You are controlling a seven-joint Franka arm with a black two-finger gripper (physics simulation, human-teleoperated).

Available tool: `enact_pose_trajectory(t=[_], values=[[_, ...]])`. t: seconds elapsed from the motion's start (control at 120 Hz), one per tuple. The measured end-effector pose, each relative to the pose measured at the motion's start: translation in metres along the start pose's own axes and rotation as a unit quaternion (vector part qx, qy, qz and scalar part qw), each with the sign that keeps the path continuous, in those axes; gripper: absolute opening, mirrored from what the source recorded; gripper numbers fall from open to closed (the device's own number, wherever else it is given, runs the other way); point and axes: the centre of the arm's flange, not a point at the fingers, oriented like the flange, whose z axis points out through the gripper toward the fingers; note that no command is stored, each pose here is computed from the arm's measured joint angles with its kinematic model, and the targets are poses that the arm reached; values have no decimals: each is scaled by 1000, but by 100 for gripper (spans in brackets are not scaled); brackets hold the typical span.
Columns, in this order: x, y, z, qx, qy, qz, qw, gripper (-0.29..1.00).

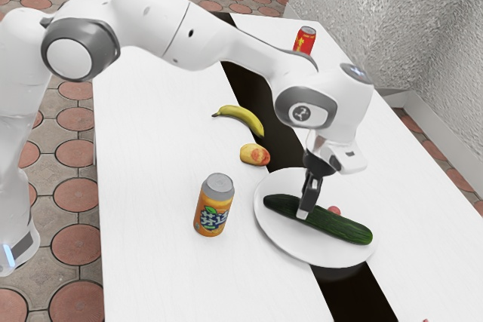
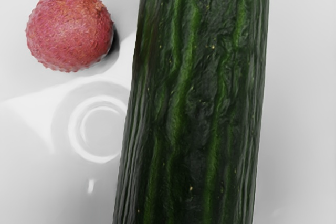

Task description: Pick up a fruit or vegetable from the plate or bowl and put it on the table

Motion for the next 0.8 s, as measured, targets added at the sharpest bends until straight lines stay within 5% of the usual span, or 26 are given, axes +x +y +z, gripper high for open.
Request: enact_pose_trajectory(t=[0.8], values=[[8,-8,23,2,0,-3,1000,45]])
